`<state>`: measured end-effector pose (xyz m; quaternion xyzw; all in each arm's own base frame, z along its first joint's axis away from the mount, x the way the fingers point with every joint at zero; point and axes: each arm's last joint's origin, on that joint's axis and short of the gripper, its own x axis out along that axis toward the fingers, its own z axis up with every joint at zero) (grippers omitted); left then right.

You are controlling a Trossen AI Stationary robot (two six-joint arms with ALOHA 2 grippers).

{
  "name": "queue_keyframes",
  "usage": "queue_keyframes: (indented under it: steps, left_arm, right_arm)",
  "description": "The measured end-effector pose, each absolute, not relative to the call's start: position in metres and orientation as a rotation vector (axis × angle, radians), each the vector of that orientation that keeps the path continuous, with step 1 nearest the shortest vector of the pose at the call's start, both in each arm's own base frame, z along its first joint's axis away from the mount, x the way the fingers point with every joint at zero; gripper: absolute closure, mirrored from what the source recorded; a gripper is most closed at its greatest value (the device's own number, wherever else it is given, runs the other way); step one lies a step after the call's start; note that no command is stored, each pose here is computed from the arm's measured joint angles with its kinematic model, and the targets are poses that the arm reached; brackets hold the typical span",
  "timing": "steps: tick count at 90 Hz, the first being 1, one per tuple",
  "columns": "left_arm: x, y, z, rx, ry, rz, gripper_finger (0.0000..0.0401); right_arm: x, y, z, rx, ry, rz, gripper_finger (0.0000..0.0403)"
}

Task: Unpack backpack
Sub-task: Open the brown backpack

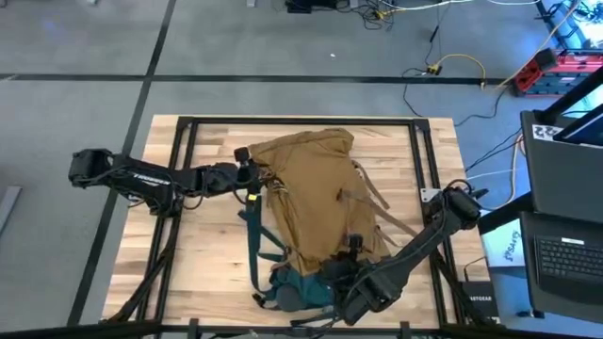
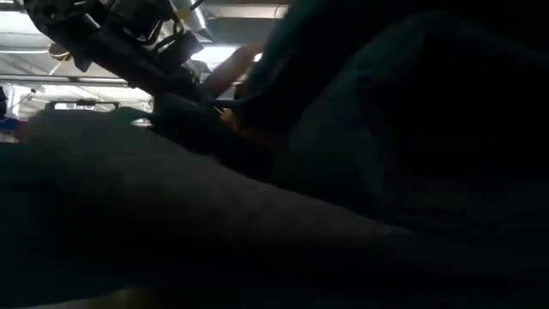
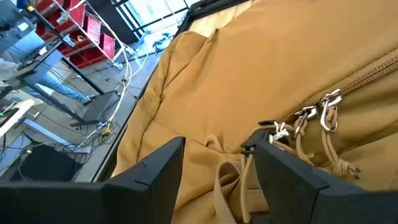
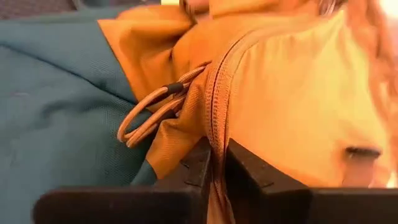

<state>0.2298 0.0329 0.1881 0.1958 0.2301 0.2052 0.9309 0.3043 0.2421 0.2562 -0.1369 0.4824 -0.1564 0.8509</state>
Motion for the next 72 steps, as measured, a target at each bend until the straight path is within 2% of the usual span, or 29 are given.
queue_keyframes:
  steps: [14,33,61,72]
  left_arm:
    - [0.228,0.033,0.19,0.435,0.482,0.42,0.0219]
    - [0.212,0.033,0.207,0.448,0.463,0.475,0.0219]
    - [0.188,0.018,0.204,0.173,0.557,0.281,0.0219]
    - [0.189,0.012,0.189,0.147,0.575,0.258,0.0219]
  right_arm:
    - [0.314,0.239,0.274,-0.331,0.954,-0.318,0.0377]
    - [0.329,0.22,0.278,-0.359,0.979,-0.321,0.0377]
    - [0.322,0.206,0.268,-0.357,1.075,-0.423,0.0377]
    - [0.319,0.213,0.264,-0.349,1.059,-0.412,0.0377]
